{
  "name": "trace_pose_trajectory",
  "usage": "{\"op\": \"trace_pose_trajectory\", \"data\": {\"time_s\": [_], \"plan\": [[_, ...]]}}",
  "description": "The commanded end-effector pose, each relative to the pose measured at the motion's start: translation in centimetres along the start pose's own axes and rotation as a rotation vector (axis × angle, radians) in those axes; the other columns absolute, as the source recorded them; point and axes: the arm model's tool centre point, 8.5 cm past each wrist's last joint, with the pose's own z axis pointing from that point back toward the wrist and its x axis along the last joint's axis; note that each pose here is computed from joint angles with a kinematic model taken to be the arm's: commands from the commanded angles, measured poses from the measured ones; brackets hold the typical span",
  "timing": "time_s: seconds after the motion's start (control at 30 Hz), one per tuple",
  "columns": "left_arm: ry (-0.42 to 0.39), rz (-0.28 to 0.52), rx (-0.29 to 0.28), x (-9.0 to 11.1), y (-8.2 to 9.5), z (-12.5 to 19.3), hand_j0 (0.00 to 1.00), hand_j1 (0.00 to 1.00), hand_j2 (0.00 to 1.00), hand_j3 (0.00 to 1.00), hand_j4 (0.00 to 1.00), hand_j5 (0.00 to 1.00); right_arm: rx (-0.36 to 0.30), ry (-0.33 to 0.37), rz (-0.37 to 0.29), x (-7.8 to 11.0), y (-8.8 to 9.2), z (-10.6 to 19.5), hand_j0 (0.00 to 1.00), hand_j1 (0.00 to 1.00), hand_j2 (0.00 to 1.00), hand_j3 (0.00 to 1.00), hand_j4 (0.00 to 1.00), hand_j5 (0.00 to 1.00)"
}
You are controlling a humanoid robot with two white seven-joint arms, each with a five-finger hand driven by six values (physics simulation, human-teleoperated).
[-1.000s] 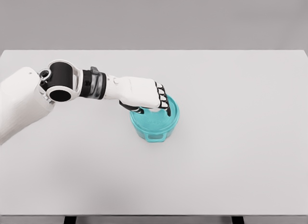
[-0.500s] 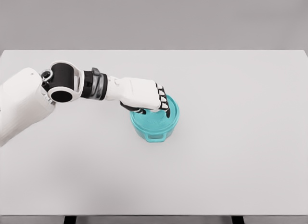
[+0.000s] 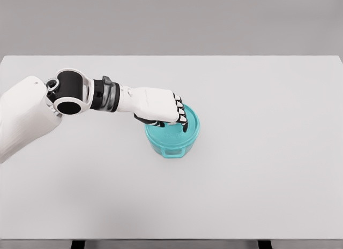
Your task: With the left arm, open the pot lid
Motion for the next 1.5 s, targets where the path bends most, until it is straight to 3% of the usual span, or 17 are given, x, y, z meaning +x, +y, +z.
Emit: {"op": "trace_pose_trajectory", "data": {"time_s": [0.0,0.5,0.9,1.47], "plan": [[0.000,0.003,0.004,0.0,0.0,0.0,0.66,0.66,0.66,0.66,0.66,0.66,0.000,0.001,0.000,0.0,0.0,0.0,1.00,1.00,1.00,1.00,1.00,1.00],[-0.003,0.021,-0.013,0.3,-1.2,-0.2,0.63,0.63,0.63,0.63,0.63,0.63,-0.001,0.000,0.000,0.0,-0.1,0.0,1.00,1.00,1.00,1.00,1.00,1.00],[0.004,0.024,-0.013,0.1,-1.2,0.1,0.35,0.35,0.35,0.35,0.35,0.35,-0.001,0.000,0.000,0.0,-0.1,0.0,1.00,1.00,1.00,1.00,1.00,1.00],[0.152,0.077,-0.002,-2.9,-1.9,8.2,0.35,0.35,0.35,0.35,0.35,0.35,0.001,0.001,0.001,0.0,0.0,0.0,1.00,1.00,1.00,1.00,1.00,1.00]]}}
